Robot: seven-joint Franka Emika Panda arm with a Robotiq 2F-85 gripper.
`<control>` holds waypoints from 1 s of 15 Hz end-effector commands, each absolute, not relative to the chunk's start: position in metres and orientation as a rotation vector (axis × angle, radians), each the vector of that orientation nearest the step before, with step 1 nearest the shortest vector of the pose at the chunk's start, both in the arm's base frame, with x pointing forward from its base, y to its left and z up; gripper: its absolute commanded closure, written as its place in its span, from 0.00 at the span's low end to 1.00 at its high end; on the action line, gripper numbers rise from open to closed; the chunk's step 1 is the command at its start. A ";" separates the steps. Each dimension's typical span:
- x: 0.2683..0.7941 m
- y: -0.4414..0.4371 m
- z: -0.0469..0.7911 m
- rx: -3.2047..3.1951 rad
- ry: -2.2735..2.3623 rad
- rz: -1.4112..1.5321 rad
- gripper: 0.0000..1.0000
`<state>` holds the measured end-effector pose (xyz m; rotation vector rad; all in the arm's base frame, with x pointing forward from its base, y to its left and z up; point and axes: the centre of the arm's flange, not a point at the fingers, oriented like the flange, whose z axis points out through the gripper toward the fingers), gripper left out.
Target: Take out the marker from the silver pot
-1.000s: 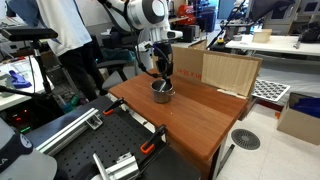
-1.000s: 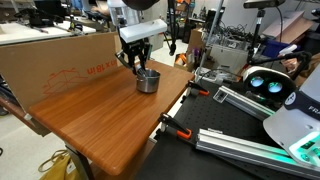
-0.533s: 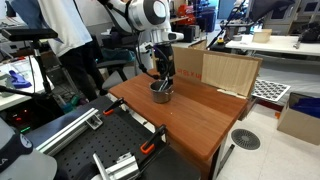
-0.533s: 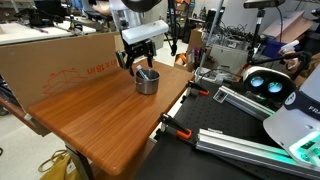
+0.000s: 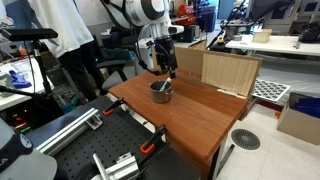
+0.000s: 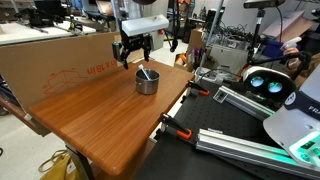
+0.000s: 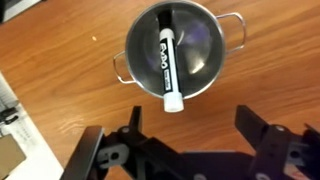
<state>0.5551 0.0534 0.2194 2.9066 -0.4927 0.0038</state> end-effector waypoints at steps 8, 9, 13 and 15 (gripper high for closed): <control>0.540 0.050 0.208 2.909 -0.455 -0.047 0.26; 0.540 0.050 0.208 2.909 -0.455 -0.046 0.32; 0.543 0.051 0.210 2.911 -0.455 -0.047 0.64; 0.545 0.051 0.211 2.912 -0.456 -0.045 0.79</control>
